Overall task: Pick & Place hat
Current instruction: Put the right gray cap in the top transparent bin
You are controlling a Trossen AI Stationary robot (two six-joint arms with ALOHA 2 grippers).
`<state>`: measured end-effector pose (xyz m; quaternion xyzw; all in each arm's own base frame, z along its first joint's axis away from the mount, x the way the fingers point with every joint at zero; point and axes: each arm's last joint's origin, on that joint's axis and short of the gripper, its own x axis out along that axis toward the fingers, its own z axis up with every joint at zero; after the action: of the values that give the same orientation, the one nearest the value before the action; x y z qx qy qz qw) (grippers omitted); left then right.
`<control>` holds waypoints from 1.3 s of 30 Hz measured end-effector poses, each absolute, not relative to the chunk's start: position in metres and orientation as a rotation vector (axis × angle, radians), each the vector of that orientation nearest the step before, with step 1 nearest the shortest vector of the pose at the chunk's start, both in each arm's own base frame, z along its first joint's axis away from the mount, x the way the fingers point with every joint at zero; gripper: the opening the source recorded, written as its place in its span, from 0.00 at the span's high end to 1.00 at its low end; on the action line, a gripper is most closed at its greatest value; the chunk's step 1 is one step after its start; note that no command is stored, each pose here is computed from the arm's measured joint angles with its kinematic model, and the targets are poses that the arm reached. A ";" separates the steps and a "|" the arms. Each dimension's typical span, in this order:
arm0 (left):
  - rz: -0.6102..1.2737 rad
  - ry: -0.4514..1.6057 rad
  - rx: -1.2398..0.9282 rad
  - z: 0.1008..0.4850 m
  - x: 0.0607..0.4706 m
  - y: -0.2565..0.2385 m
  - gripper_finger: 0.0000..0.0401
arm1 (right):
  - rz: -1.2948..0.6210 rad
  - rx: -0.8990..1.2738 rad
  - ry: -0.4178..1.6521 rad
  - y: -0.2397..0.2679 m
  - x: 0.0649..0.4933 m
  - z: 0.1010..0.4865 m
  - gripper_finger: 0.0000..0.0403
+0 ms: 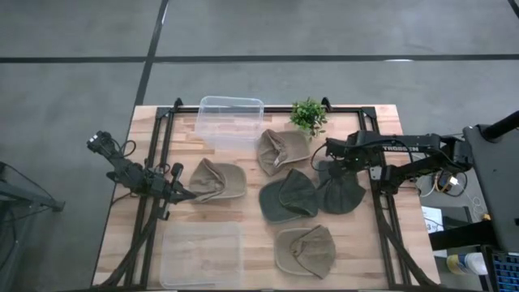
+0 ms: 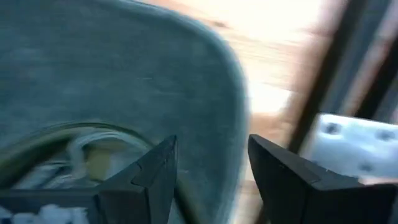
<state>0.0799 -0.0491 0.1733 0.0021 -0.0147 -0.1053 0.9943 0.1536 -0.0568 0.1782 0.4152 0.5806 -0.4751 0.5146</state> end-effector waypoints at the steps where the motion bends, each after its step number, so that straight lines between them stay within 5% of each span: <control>1: -0.211 -0.029 0.005 0.173 0.080 -0.049 1.00 | -1.124 1.007 1.387 -0.057 0.155 0.177 0.54; 11: -0.211 -0.029 0.004 0.173 0.080 -0.049 1.00 | -1.076 1.017 1.420 -0.056 0.157 0.171 0.64; 19: -0.211 -0.029 0.004 0.173 0.080 -0.049 1.00 | -1.031 1.000 1.388 -0.059 0.162 0.177 0.94; 27: -0.211 -0.030 0.004 0.173 0.080 -0.049 1.00 | -0.995 0.948 1.334 -0.064 0.175 0.201 0.97; 39: -0.211 -0.030 0.004 0.173 0.080 -0.049 1.00 | -1.111 0.764 1.219 -0.070 0.183 0.291 0.97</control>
<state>0.0799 -0.0491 0.1734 0.0019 -0.0149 -0.1053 0.9943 0.1833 -0.0695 0.2913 0.3315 0.5290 -0.4821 0.6147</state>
